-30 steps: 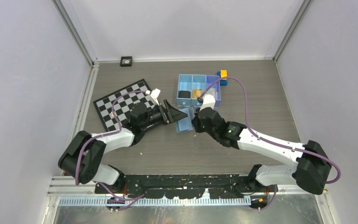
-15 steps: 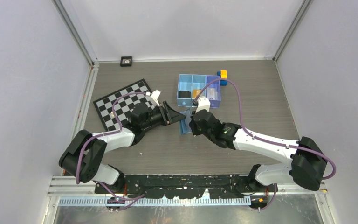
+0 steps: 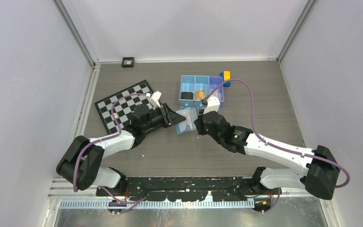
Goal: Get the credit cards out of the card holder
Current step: Remove the credit card from the card holder.
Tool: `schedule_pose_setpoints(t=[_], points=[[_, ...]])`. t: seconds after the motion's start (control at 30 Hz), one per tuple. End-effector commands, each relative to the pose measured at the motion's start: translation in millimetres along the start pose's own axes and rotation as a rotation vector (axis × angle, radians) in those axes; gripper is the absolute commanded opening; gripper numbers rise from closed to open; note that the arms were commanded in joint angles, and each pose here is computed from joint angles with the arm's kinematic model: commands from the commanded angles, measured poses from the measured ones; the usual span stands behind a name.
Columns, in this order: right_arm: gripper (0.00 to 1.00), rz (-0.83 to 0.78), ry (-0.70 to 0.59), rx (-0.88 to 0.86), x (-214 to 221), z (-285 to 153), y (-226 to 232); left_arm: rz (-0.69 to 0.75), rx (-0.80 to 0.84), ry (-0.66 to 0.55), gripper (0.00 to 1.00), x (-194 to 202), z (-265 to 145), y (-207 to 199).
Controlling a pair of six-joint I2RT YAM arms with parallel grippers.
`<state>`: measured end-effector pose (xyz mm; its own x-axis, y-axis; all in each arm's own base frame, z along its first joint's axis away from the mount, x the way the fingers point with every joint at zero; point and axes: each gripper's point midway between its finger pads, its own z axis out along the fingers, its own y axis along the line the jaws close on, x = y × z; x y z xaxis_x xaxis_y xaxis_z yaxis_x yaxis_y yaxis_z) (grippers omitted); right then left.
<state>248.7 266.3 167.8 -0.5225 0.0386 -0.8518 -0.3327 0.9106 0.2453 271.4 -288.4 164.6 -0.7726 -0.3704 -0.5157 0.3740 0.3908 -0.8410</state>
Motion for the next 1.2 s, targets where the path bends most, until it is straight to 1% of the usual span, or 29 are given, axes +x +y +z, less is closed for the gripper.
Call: schedule_pose_setpoints(t=[0.0, 0.13, 0.27, 0.43, 0.5, 0.67, 0.77, 0.83, 0.93, 1.03, 1.17], points=[[0.0, 0.064, -0.119, -0.035, -29, -13, 5, 0.056, 0.059, -0.045, 0.28, -14, -3, -20], [0.01, 0.089, -0.139, -0.057, -32, -19, 3, 0.057, 0.059, -0.056, 0.18, -16, -6, -20], [0.0, 0.113, -0.144, -0.062, -35, -19, -1, 0.055, 0.06, -0.065, 0.14, -18, -7, -20], [0.0, 0.138, -0.14, -0.054, -35, -17, -7, 0.056, 0.063, -0.062, 0.02, -19, -8, -21], [0.04, 0.149, -0.144, -0.042, -35, -17, -12, 0.055, 0.064, -0.065, 0.0, -20, -8, -21], [0.19, 0.182, -0.176, 0.045, -40, -20, -34, 0.057, 0.069, -0.07, 0.0, -22, -11, -23], [0.39, 0.209, -0.198, 0.084, -42, -23, -46, 0.059, 0.068, -0.078, 0.0, -23, -13, -24], [0.49, 0.227, -0.21, 0.099, -44, -25, -51, 0.059, 0.062, -0.081, 0.0, -24, -14, -24], [0.51, 0.252, -0.229, 0.136, -47, -28, -62, 0.052, 0.022, -0.084, 0.0, -25, -15, -17], [0.52, 0.264, -0.255, 0.134, -52, -35, -65, 0.042, -0.064, -0.087, 0.0, -25, -15, -1], [0.51, 0.253, -0.291, 0.01, -59, -45, -49, 0.035, -0.109, -0.079, 0.0, -25, -16, 8]])
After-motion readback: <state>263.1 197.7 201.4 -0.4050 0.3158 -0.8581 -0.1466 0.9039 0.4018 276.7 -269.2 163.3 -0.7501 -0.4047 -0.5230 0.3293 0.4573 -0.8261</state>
